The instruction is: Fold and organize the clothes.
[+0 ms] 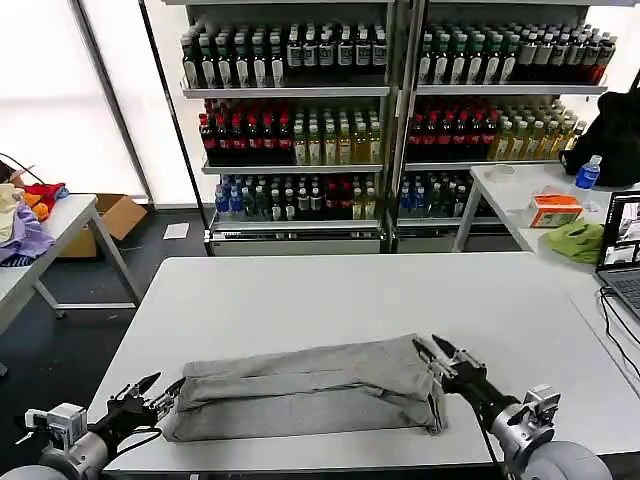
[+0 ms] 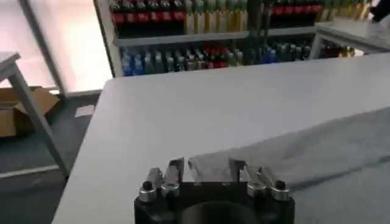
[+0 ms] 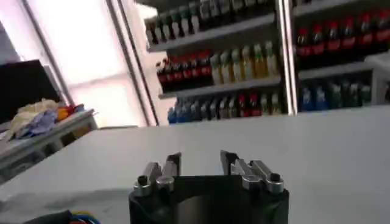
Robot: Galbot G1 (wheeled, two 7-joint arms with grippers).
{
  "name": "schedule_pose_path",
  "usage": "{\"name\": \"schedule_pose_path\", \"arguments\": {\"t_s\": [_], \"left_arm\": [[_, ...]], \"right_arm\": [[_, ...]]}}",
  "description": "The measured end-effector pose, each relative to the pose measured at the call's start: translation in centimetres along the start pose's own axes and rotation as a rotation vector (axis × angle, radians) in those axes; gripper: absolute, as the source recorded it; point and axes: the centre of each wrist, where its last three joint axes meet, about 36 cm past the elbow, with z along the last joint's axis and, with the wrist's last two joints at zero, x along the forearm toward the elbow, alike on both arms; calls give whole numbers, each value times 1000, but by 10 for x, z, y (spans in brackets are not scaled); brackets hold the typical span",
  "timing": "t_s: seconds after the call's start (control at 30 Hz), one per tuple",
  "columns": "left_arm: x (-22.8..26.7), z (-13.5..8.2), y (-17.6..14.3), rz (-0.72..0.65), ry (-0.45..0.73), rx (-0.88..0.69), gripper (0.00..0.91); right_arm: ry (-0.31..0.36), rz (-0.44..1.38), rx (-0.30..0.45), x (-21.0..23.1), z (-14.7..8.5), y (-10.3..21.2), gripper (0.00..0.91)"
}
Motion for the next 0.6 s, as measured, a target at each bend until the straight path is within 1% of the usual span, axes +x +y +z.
{"name": "schedule_pose_path", "arguments": {"t_s": [0.07, 0.17, 0.37, 0.6], "left_arm": [[-1, 5, -6, -17, -15, 20, 907], [-4, 15, -16, -44, -38, 56, 907], [-20, 40, -41, -111, -60, 126, 907], [-40, 64, -70, -162, -58, 178, 907]], "right_arm": [[-27, 20, 14, 1, 6, -3, 907], [-48, 52, 33, 4, 18, -10, 907], [-53, 86, 57, 10, 36, -19, 907], [-61, 98, 72, 13, 45, -21, 907]]}}
